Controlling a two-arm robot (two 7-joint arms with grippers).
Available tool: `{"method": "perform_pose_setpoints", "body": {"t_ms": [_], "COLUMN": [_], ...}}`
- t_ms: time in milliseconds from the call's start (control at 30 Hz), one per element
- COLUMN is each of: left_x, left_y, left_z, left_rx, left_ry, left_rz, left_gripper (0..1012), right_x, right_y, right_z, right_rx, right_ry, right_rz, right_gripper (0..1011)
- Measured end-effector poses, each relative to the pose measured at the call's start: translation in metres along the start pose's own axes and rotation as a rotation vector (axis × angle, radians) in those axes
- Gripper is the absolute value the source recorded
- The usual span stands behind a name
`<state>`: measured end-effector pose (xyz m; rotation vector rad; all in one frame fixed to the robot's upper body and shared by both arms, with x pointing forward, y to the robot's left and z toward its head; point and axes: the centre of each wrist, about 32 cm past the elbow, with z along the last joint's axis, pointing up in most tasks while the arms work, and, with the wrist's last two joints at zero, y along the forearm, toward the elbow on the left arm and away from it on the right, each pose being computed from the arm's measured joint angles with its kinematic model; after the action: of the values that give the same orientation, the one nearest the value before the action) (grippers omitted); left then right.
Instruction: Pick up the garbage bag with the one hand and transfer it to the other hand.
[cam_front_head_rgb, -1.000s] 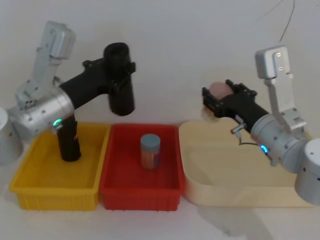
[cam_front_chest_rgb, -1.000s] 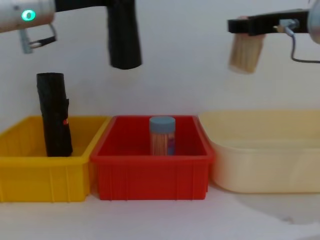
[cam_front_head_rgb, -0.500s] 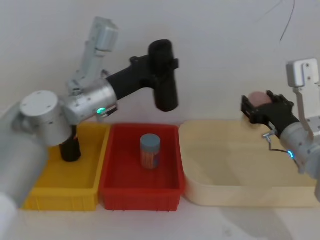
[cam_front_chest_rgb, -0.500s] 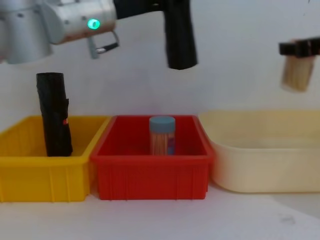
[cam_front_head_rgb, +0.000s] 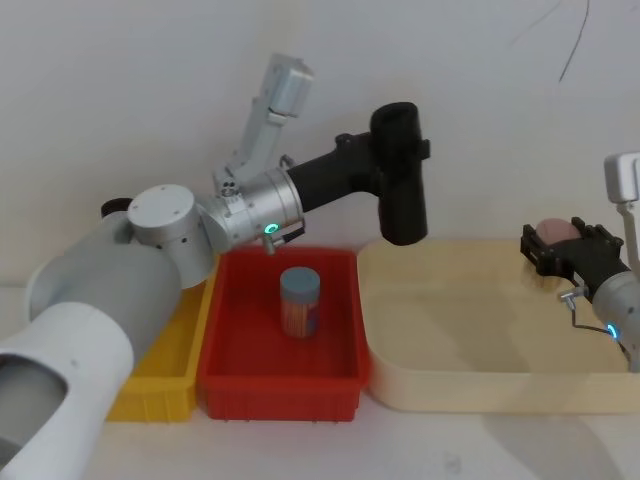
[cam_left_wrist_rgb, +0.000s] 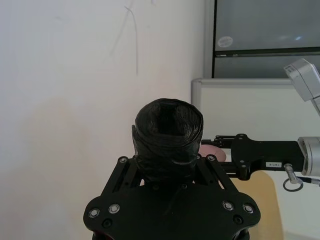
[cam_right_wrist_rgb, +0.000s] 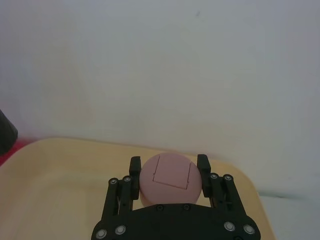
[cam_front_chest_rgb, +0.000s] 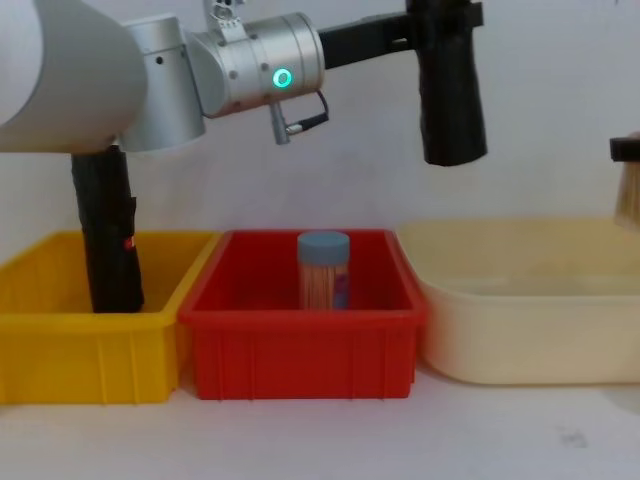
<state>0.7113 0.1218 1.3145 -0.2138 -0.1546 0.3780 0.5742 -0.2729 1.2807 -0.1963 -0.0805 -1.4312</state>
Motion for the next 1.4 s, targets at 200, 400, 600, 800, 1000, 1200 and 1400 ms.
{"method": "perform_pose_setpoints", "body": {"t_ms": [200, 400, 600, 800, 1000, 1200, 1400], "left_x": [-0.0052, -0.0090, -0.0111, -0.0131, -0.0140, -0.0146, -0.0151], "left_y": [-0.0092, -0.0143, -0.0171, -0.0194, -0.0202, -0.0209, -0.0215], "left_z": [-0.0065, -0.0103, -0.0119, -0.0134, -0.0143, -0.0147, -0.0149], "left_rx": [0.016, 0.028, 0.035, 0.040, 0.043, 0.044, 0.046], "left_ry": [0.017, 0.026, 0.030, 0.034, 0.037, 0.038, 0.038], "left_rz": [-0.024, -0.040, -0.050, -0.057, -0.060, -0.062, -0.065], "left_gripper": [356, 356, 356, 356, 356, 356, 356], "right_x": [0.004, 0.007, 0.008, 0.010, 0.014, 0.019, 0.024], "right_y": [-0.002, -0.003, -0.004, -0.007, -0.014, -0.022, -0.029], "right_z": [-0.004, -0.007, -0.008, -0.007, -0.005, -0.004, -0.003], "right_rx": [-0.007, -0.012, -0.014, -0.008, 0.009, 0.028, 0.039], "right_ry": [0.009, 0.017, 0.022, 0.018, 0.009, -0.004, -0.018], "right_rz": [0.004, 0.007, 0.010, 0.032, 0.083, 0.151, 0.225], "right_gripper": [694, 879, 1002, 1000, 999, 1000, 1000]}}
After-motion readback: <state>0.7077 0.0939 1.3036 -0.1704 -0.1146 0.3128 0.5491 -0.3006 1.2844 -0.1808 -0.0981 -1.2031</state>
